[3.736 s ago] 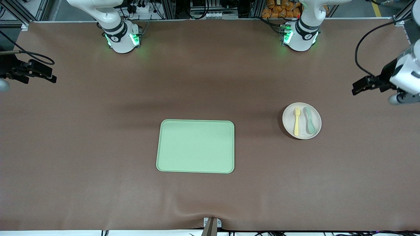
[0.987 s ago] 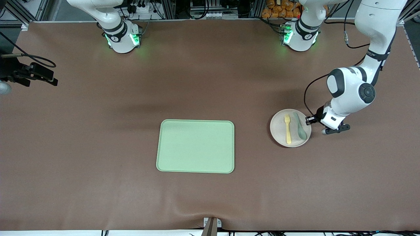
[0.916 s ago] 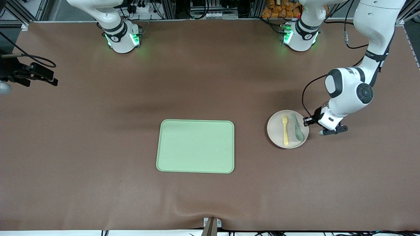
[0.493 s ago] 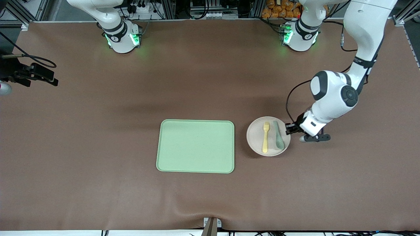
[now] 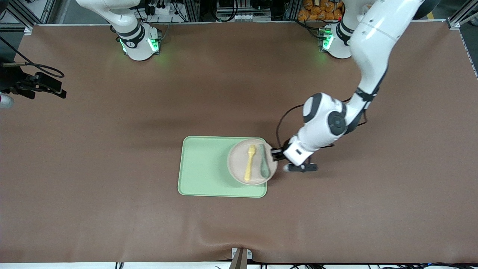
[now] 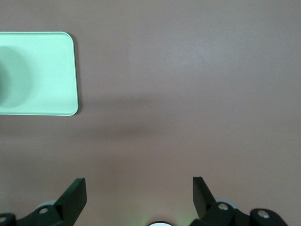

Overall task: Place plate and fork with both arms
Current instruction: 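Slide the held plate with the left gripper onto the green tray, then set the plate down on the tray and open the left gripper, then withdraw the left gripper while the right gripper reaches over the plate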

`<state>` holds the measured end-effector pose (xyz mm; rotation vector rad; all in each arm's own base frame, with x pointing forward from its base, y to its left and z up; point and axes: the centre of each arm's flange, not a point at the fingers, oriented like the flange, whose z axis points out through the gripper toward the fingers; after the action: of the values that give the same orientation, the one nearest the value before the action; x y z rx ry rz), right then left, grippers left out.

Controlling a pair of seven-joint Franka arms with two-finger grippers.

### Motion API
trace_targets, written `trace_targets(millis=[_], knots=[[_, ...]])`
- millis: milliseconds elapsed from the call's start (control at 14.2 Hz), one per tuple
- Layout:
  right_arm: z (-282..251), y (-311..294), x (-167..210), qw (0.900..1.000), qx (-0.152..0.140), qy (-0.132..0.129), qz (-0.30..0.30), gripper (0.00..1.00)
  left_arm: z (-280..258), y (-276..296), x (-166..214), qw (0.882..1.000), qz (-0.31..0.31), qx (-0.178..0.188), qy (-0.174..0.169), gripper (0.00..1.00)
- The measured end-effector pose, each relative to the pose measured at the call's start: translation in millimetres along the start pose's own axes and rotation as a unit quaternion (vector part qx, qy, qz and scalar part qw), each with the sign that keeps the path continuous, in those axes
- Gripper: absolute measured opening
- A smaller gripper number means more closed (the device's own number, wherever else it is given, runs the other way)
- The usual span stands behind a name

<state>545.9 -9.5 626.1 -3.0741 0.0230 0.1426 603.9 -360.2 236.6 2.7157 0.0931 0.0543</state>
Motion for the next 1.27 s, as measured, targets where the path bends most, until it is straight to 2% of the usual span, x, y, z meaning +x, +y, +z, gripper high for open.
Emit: trace_targets(millis=[282,423,493,634,846,1057,1128,1269], knots=[[11.5,0.2,7.4,1.0,0.0,-0.011,0.001,1.0,56.5,2.9,-4.5,1.0,0.003,0.015,-0.017,0.04],[20.3,-0.4,13.2,1.0,0.0,-0.018,0.0,1.0,64.1,4.7,-3.3,1.0,-0.005,0.013,-0.018,0.04],[25.1,-1.8,16.5,1.0,0.0,-0.022,-0.001,1.0,62.6,6.2,-1.8,1.0,-0.005,0.013,-0.018,0.09],[34.9,-7.9,25.0,1.0,0.004,-0.023,-0.005,1.0,60.3,5.3,1.7,1.0,-0.006,0.013,-0.014,0.3],[48.8,-27.8,40.4,1.0,0.004,-0.011,-0.021,1.0,41.9,15.3,13.6,1.0,-0.005,0.005,0.002,0.63],[61.4,-53.6,53.7,1.0,0.002,0.005,-0.025,1.0,-8.3,36.9,23.9,1.0,-0.02,0.006,-0.002,0.91],[66.1,-63.7,56.9,1.0,0.001,0.007,-0.014,1.0,-34.7,41.0,28.5,1.0,-0.019,0.013,-0.003,0.99],[78.8,-90.1,62.2,1.0,-0.001,0.006,-0.002,1.0,-97.1,37.4,38.1,0.999,-0.01,0.045,-0.008,1.0]])
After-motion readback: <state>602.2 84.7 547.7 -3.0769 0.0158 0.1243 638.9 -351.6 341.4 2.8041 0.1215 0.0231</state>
